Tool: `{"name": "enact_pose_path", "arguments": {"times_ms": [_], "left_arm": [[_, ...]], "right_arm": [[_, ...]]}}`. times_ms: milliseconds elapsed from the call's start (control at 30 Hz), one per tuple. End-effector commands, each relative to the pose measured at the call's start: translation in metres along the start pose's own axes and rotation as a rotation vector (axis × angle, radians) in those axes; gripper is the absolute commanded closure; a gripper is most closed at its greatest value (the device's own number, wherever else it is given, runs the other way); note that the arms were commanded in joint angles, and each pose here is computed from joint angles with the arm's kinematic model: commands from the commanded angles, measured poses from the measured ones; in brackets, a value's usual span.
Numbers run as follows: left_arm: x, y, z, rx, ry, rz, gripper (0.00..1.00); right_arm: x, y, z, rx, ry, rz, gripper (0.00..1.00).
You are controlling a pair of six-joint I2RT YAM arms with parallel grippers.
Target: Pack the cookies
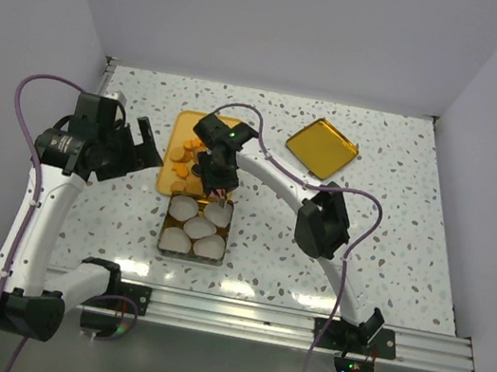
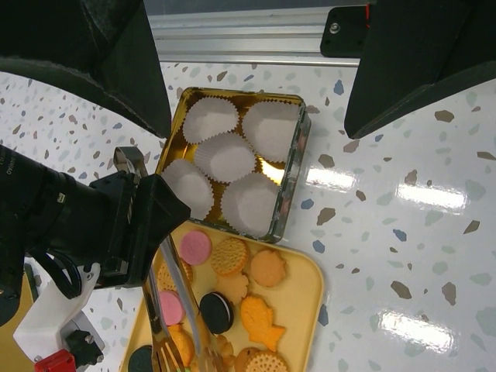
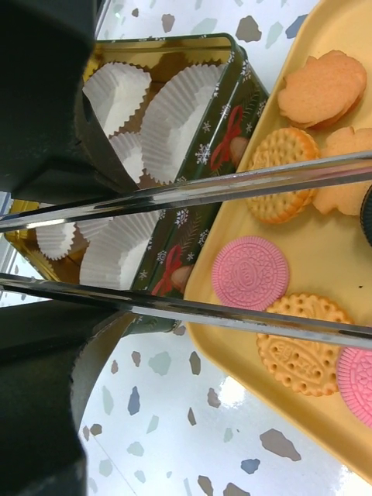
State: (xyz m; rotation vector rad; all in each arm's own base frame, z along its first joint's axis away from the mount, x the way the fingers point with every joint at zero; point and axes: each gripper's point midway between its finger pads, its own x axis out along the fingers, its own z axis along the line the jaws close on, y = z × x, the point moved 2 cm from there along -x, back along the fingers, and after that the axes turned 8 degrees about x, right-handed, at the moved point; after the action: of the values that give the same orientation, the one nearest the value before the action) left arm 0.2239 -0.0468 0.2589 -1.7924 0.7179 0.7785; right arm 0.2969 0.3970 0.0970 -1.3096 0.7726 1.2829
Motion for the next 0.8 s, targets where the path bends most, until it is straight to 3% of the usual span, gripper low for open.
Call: {"name": "enact_pose_path", "arguments": {"times_ms": [0,567,767], "left_arm": [[0.002,-0.002,-0.001,0.003,0.015,-0.002,0.0],[0.013,0.004,-0.003,-0.014,0.033,0.013,0.0],[0.011,0.0,-0.003,-0.006,0.031,0.005,0.0]], "right_arm": [[-0.029,-0.005,-0.001,-0.004,0.006,-0.023,0.52],[-0.012,-0.003,0.001,-0.03,0.021,0.03,0.55],[-0.008,0.002,-0.001,-0.026,0.027,0.051,0.66]]}}
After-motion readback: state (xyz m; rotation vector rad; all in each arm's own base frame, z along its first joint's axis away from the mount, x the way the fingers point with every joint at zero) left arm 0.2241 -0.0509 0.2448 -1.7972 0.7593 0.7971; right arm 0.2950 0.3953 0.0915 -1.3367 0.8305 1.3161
